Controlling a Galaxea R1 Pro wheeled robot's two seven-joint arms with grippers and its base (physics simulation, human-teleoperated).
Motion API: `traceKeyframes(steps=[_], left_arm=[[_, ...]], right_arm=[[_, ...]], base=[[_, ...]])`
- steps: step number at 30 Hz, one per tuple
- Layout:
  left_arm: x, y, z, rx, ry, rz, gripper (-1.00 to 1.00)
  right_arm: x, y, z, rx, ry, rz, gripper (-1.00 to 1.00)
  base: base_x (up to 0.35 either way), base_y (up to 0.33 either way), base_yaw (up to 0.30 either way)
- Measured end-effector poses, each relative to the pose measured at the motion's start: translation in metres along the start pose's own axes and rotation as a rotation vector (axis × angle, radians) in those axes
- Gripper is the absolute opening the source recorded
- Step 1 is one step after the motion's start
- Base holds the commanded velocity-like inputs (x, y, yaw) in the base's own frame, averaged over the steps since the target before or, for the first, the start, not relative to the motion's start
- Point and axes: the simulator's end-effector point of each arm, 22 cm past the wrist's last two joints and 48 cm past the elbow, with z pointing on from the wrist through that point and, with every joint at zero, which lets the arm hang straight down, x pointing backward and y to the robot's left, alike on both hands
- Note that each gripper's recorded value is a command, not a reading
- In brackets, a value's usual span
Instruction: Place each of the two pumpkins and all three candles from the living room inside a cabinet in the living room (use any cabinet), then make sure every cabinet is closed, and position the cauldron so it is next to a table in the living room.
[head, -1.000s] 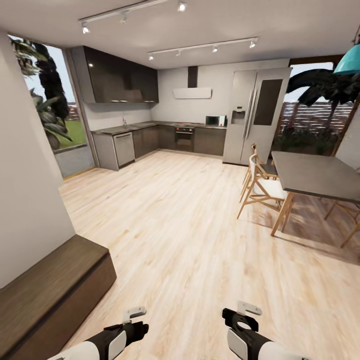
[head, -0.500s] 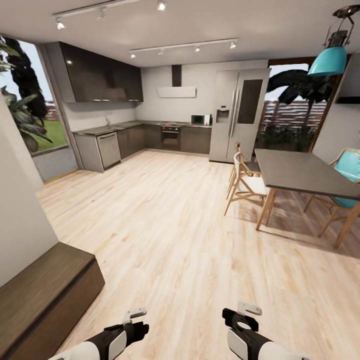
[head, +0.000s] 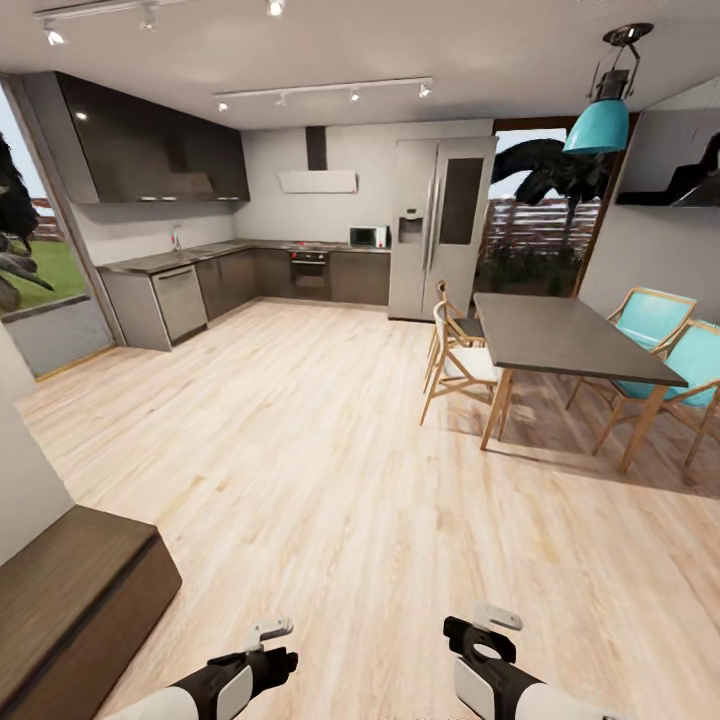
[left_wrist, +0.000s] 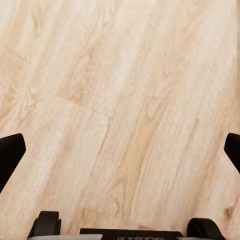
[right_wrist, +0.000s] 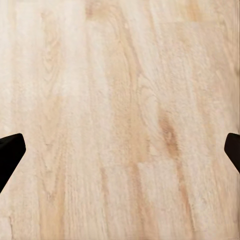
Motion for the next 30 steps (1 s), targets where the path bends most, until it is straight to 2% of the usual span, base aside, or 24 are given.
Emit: traceKeyframes(steps=[11,30], left_arm=[[0.005,0.0,-0.01,-0.003,0.014,-0.002,1.0],[0.015,-0.003,-0.023,-0.005,0.044,-0.004,1.0]], right_arm=[[-0.001,-0.001,-0.01,0.0,0.01,-0.003,1.0],[0.003,-0.008,-0.022,0.01,0.038,-0.012,1.0]], base=[[0.0,0.0,-0.204],[0.0,0.0,-0.147]])
